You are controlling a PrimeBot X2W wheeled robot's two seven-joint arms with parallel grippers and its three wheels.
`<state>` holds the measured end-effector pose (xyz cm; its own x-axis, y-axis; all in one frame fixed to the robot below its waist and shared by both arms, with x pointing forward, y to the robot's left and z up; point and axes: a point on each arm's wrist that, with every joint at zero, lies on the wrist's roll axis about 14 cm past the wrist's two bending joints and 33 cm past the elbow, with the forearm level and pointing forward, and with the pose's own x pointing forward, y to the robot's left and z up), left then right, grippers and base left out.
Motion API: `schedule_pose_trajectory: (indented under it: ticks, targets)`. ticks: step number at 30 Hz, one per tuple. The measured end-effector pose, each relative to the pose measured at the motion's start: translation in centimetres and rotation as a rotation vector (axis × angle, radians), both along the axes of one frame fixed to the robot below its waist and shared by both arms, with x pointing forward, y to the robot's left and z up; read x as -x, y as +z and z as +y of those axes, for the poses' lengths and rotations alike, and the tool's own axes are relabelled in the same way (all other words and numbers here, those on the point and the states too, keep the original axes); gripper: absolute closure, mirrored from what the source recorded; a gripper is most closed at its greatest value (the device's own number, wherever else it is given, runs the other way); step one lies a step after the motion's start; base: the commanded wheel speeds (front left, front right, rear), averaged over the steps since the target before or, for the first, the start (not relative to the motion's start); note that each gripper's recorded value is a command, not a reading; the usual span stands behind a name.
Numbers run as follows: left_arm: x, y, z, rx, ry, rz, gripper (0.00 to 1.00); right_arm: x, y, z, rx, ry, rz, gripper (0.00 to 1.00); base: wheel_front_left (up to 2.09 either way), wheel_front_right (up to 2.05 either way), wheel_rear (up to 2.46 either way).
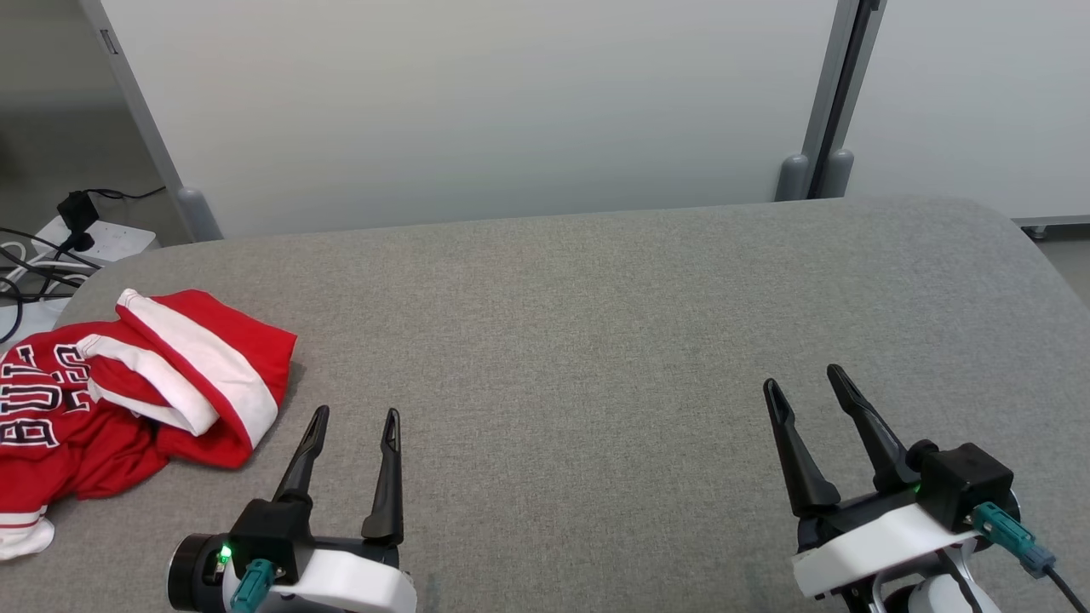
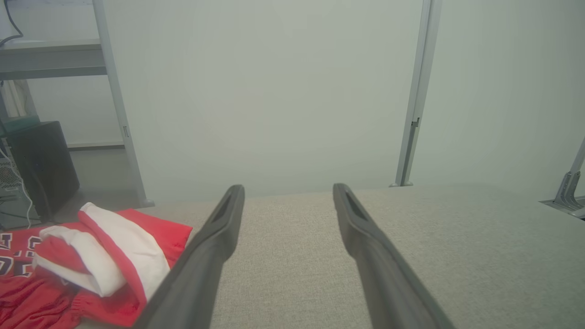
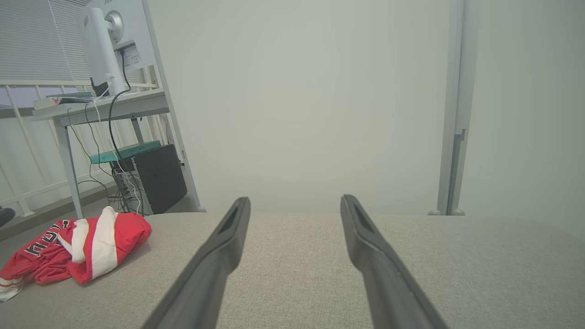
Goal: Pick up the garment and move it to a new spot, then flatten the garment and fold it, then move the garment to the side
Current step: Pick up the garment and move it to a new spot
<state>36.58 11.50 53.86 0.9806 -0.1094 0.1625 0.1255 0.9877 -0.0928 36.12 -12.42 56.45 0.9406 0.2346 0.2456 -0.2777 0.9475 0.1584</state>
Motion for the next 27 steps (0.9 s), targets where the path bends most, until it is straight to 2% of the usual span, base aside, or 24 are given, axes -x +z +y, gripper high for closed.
schedule_pose_trajectory:
  ticks: [13,27]
  targets:
    - [0.3,-0.4,1.2,0.002,0.035,0.011,0.00,-0.5,-0.2,1.1,0.004,0.033,0.006,0.00,0.00,0.00,0.00]
    - [2.3,-0.7,6.1,0.013,0.194,0.018,0.00,-1.3,-0.1,6.2,0.013,0.182,0.007,0.00,0.00,0.00,0.00]
